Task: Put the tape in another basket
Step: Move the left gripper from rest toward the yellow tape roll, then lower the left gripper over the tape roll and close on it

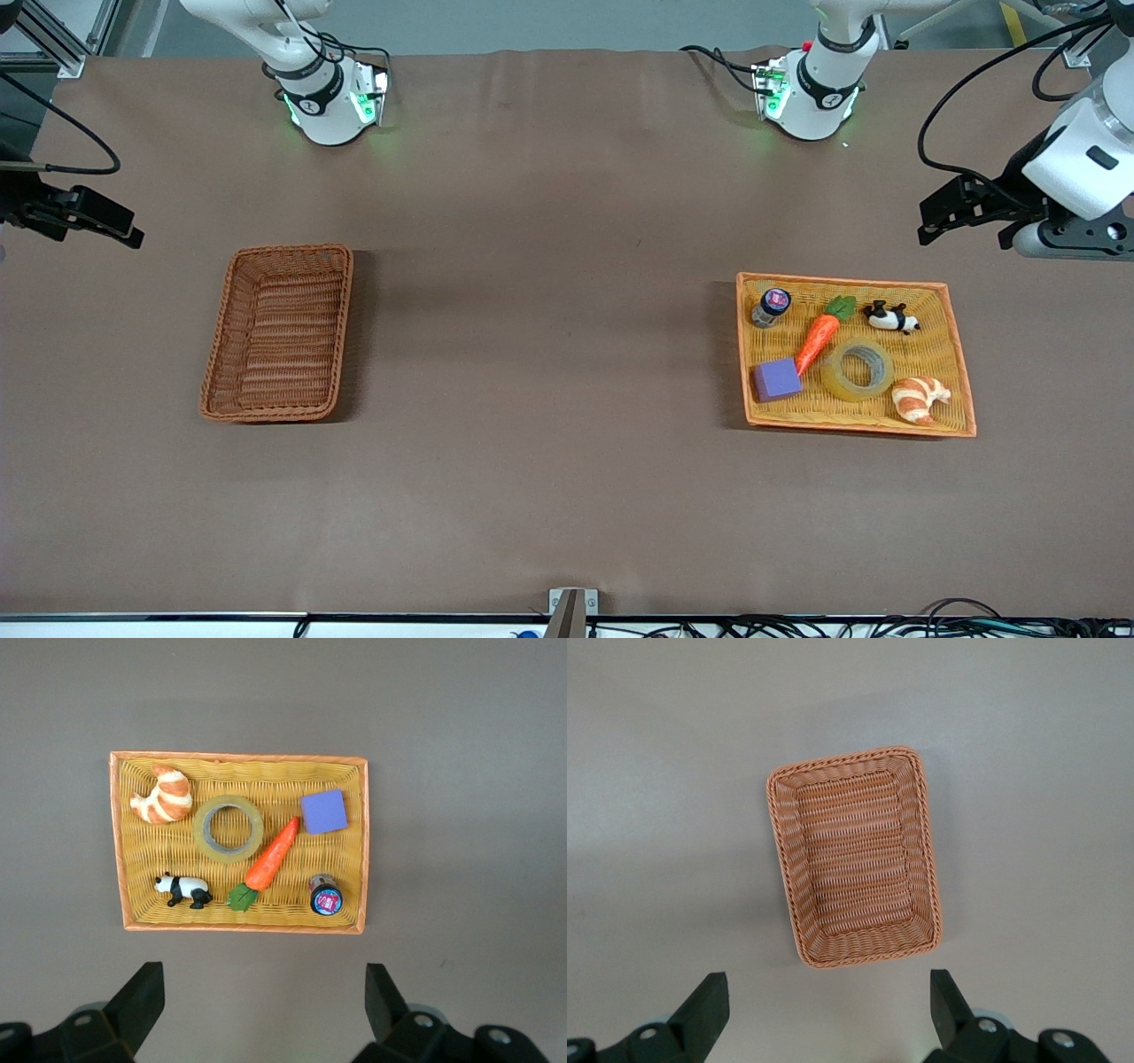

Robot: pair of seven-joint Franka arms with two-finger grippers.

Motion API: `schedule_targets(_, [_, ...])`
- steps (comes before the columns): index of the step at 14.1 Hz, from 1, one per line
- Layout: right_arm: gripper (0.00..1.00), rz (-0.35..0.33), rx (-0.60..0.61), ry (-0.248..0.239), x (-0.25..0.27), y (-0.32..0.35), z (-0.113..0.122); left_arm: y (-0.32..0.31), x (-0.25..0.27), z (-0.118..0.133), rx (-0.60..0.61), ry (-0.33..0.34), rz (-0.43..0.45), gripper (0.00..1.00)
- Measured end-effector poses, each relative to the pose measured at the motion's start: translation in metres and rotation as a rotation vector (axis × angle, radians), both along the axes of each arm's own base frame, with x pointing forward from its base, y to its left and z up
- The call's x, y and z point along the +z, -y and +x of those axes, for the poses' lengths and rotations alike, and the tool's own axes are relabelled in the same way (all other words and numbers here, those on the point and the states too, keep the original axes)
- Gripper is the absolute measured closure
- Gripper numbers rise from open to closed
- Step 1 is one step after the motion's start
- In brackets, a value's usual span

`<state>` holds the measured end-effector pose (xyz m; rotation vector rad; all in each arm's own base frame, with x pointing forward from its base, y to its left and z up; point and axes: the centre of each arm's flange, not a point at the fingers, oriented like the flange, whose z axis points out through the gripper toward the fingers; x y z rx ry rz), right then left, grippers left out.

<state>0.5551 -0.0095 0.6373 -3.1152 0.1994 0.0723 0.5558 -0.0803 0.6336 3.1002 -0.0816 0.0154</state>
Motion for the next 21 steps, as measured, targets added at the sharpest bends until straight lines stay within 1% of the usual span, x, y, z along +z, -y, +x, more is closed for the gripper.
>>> schedule_targets(6, [0.00, 0.000, 0.000, 0.000, 0.000, 0.000, 0.000, -0.006, -0.002, 0.004, 0.012, 0.015, -0.002, 0.00])
schedule_targets(9, [0.00, 0.000, -0.002, -0.001, 0.000, 0.001, 0.000, -0.020, -0.023, 0.012, 0.036, 0.021, -0.003, 0.01])
schedule_targets(10, [0.00, 0.000, -0.002, -0.001, 0.000, 0.001, 0.000, -0.025, -0.034, 0.015, 0.047, 0.024, -0.003, 0.02])
schedule_targets(14, [0.00, 0.000, -0.006, -0.001, 0.000, 0.003, 0.000, -0.048, -0.084, 0.026, 0.087, 0.026, -0.005, 0.00])
schedule_targets(18, [0.00, 0.000, -0.006, -0.002, -0.001, 0.003, 0.000, -0.066, -0.162, 0.040, 0.076, 0.030, -0.008, 0.00])
schedule_targets(21, [0.00, 0.000, -0.006, -0.002, -0.001, 0.003, 0.000, -0.088, -0.219, 0.052, 0.069, 0.010, -0.014, 0.00])
